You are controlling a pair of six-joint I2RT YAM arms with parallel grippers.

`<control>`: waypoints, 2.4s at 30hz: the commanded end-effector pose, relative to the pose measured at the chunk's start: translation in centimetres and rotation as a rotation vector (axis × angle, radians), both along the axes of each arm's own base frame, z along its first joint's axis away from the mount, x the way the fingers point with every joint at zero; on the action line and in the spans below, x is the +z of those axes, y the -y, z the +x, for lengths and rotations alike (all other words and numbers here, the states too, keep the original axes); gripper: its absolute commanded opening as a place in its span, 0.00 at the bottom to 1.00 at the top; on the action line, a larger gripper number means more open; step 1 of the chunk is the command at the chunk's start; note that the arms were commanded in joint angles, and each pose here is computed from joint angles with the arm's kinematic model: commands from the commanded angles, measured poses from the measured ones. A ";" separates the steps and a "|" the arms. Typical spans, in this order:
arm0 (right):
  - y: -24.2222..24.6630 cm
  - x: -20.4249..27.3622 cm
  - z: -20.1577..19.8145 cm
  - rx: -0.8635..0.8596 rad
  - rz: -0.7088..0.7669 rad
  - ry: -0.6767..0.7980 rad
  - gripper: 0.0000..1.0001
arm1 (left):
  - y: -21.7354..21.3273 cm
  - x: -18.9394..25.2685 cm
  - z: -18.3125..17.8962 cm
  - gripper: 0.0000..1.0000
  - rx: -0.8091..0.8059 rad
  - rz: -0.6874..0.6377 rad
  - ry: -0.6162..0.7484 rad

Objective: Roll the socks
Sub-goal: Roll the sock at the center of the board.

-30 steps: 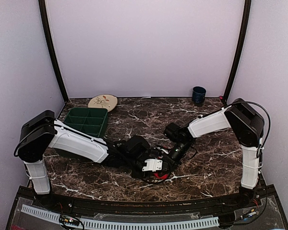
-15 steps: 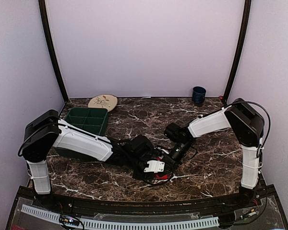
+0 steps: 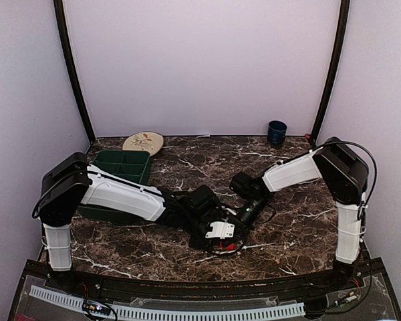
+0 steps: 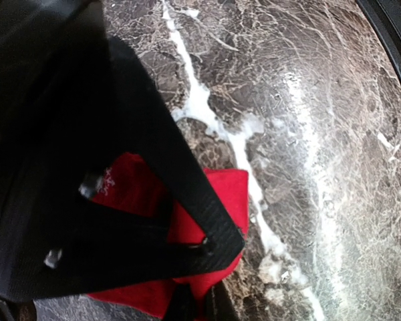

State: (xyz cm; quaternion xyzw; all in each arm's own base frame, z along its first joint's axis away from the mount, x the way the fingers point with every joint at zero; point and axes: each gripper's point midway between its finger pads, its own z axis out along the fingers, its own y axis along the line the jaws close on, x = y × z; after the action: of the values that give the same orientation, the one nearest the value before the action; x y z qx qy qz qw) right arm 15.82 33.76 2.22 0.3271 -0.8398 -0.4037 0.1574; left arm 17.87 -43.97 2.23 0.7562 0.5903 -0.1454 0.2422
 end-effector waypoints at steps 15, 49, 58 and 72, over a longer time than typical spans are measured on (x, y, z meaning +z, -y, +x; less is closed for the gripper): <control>2.2 0.2 0.7 -0.106 -0.037 0.067 0.38 | -2.7 -2.9 -3.8 0.00 -0.032 0.167 -0.225; 9.2 4.6 4.0 -0.371 -0.196 0.653 0.39 | -1.6 -0.3 -2.9 0.00 0.118 0.238 -0.713; 8.1 6.6 2.1 -0.334 -0.186 0.879 0.38 | -1.4 -0.5 -1.9 0.00 0.182 0.256 -0.840; 3.3 6.8 -2.5 -0.044 -0.117 1.136 0.38 | -1.4 -0.3 -1.1 0.00 0.240 0.248 -0.989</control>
State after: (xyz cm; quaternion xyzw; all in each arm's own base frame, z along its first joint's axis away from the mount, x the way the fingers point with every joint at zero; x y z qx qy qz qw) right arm 12.96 28.66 8.12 0.4374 -0.8476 -0.1389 -0.2665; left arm 16.96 -43.49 2.66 0.5661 0.7150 -0.3953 -0.1096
